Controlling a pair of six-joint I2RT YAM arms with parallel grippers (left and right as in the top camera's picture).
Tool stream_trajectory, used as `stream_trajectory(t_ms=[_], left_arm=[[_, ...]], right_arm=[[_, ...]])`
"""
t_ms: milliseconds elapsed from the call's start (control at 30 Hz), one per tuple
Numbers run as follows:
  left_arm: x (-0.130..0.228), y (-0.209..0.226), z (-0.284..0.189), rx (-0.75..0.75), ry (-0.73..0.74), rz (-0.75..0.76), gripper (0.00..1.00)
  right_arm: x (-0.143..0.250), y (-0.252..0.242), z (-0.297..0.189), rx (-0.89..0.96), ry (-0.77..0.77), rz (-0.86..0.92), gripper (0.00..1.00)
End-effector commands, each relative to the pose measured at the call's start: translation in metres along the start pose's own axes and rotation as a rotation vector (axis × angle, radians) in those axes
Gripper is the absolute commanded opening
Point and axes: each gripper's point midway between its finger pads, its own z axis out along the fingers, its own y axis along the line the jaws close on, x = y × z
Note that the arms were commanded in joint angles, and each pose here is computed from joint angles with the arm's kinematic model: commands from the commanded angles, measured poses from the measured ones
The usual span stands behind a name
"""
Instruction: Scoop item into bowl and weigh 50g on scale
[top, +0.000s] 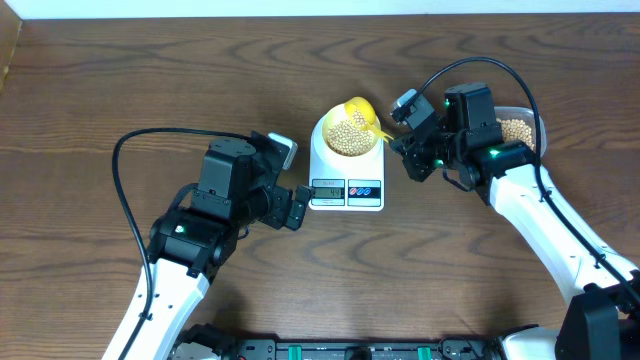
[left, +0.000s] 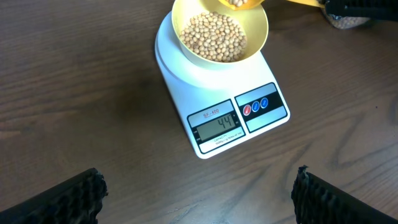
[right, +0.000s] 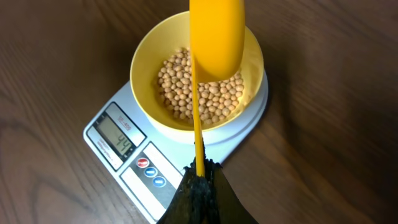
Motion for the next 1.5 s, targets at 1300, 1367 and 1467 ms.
stream_trajectory(t_ms=[1300, 1367, 1467], left_arm=[[-0.001, 0.003, 0.000, -0.010, -0.004, 0.004, 0.98], [-0.001, 0.003, 0.000, -0.010, -0.005, 0.004, 0.98], [-0.001, 0.003, 0.000, -0.010, -0.005, 0.004, 0.98]], right_arm=[[-0.004, 0.008, 0.001, -0.038, -0.013, -0.132, 0.01], [-0.004, 0.008, 0.001, -0.039, -0.014, -0.133, 0.01], [-0.004, 0.008, 0.001, -0.038, -0.014, -0.136, 0.01]])
